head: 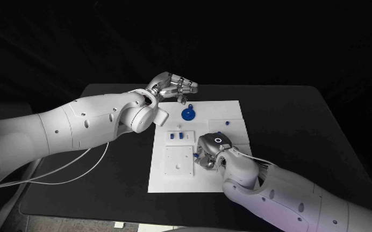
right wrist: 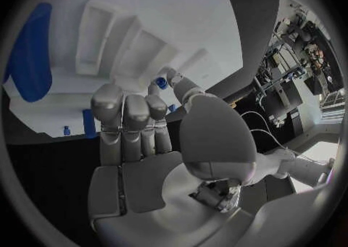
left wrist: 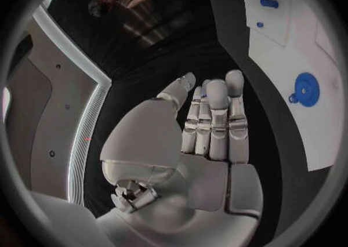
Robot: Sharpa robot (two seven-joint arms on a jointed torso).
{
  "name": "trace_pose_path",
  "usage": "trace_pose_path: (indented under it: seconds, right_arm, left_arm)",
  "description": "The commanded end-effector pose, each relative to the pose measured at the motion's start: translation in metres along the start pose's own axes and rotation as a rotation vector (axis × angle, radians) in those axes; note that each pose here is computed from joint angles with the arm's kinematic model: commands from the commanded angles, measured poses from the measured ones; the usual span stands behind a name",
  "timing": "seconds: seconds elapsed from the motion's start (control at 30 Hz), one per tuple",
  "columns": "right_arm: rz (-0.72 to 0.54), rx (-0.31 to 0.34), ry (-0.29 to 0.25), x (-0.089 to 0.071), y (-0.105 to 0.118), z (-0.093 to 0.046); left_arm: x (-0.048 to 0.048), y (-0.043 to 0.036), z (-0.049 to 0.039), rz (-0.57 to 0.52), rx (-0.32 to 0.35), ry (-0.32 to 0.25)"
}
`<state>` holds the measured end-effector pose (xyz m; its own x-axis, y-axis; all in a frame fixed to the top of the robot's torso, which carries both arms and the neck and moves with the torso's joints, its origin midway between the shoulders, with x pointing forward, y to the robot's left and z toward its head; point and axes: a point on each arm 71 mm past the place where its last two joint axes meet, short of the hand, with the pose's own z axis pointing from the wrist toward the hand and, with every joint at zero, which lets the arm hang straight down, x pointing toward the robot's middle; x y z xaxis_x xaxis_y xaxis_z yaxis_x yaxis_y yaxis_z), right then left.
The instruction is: Assemble the parts on the task board
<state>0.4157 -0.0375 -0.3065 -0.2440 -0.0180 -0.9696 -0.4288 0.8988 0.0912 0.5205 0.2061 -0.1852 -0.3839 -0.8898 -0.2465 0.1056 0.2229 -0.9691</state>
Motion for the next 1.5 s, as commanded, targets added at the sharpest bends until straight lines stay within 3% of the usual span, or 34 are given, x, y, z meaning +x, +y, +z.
trace_pose_path:
  seconds: [0.03,0.43,1.13,1.5]
  right_arm:
    - [-0.014,-0.009,0.005,0.0016,0.0014,0.0006]
    - [-0.014,0.001,-0.017,0.0068,0.0016,0.0032]
    - [-0.031,0.002,0.004,0.0104,-0.002,0.003]
    - [0.011,-0.025,-0.059,0.0053,-0.0022,0.0009]
  left_arm:
    - [0.0032,-0.0015,0.0008,-0.009,0.004,0.02]
    - [0.0033,-0.0012,0.0008,-0.01,0.001,0.022]
    - [0.0029,0.0001,-0.0001,-0.003,-0.012,0.032]
    - [0.0012,0.0015,-0.0014,0.003,-0.022,0.039]
